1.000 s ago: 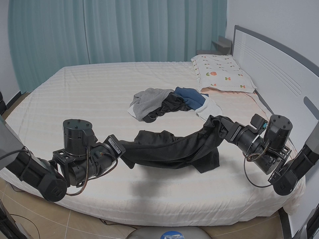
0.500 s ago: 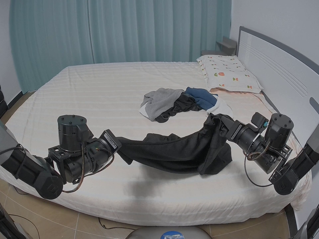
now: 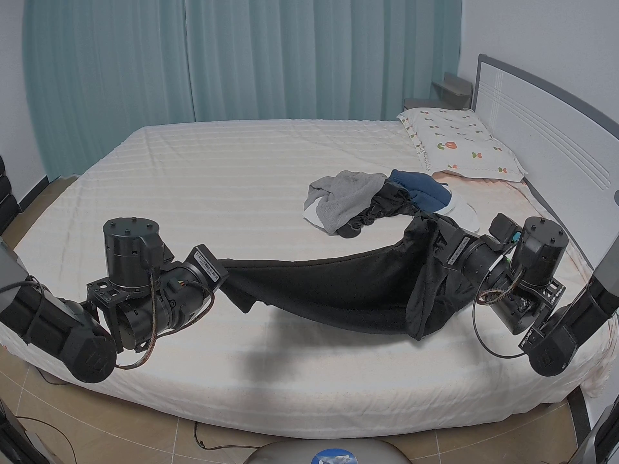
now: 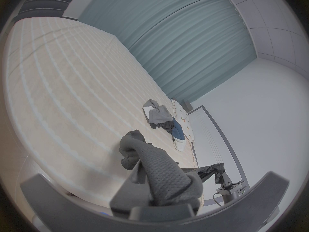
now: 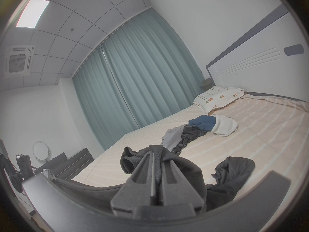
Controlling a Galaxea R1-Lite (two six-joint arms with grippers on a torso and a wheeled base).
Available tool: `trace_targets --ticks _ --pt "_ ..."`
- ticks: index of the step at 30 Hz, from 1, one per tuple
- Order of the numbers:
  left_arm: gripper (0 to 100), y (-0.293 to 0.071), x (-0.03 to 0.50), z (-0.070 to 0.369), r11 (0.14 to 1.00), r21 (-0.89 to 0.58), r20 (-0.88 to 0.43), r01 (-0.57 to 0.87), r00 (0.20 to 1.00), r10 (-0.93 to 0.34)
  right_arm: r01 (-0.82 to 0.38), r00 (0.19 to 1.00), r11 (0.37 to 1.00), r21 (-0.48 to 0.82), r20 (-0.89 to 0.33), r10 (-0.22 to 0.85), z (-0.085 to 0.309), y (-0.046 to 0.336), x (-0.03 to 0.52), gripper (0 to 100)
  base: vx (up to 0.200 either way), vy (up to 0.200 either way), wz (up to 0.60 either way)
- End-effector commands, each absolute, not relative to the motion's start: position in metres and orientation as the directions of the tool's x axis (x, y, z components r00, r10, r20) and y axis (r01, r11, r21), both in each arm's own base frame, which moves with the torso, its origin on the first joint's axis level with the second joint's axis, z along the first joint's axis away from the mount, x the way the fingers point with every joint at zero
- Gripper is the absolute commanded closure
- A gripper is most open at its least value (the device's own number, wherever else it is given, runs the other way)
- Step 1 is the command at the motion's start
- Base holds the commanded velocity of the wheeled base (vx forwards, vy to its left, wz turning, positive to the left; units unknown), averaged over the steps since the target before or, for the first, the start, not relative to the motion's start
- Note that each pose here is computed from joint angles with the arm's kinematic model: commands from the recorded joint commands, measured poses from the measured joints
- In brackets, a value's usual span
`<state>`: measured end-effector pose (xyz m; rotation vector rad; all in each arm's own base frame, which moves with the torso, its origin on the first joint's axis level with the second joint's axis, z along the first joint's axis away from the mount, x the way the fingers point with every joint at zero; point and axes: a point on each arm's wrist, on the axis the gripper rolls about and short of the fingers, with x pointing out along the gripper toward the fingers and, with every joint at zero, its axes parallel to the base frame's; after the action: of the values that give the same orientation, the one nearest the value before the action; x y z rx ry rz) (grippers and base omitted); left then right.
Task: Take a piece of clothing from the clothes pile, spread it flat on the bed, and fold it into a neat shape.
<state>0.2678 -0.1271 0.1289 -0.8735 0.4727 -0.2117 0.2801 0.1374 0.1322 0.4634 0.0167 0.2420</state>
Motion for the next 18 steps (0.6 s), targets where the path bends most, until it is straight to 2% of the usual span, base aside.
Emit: trace_targets --ticks 1,18 --pt "100 -0.1264 0.2676 0.1304 0.628 -0.778 -0.306 -0.01 0.879 -0.365 -0.231 0.971 0.865 0.445 0.045 0.237 0.1322 0.1388 0.281 100 0.0 0.2 0.0" --pt "100 -0.1208 0.2686 0.1381 0.62 -0.785 -0.28 -0.001 0.893 -0.352 -0.256 0.965 0.849 0.463 0.067 0.254 0.1364 0.14 0.2825 100 0.0 0.2 0.0"
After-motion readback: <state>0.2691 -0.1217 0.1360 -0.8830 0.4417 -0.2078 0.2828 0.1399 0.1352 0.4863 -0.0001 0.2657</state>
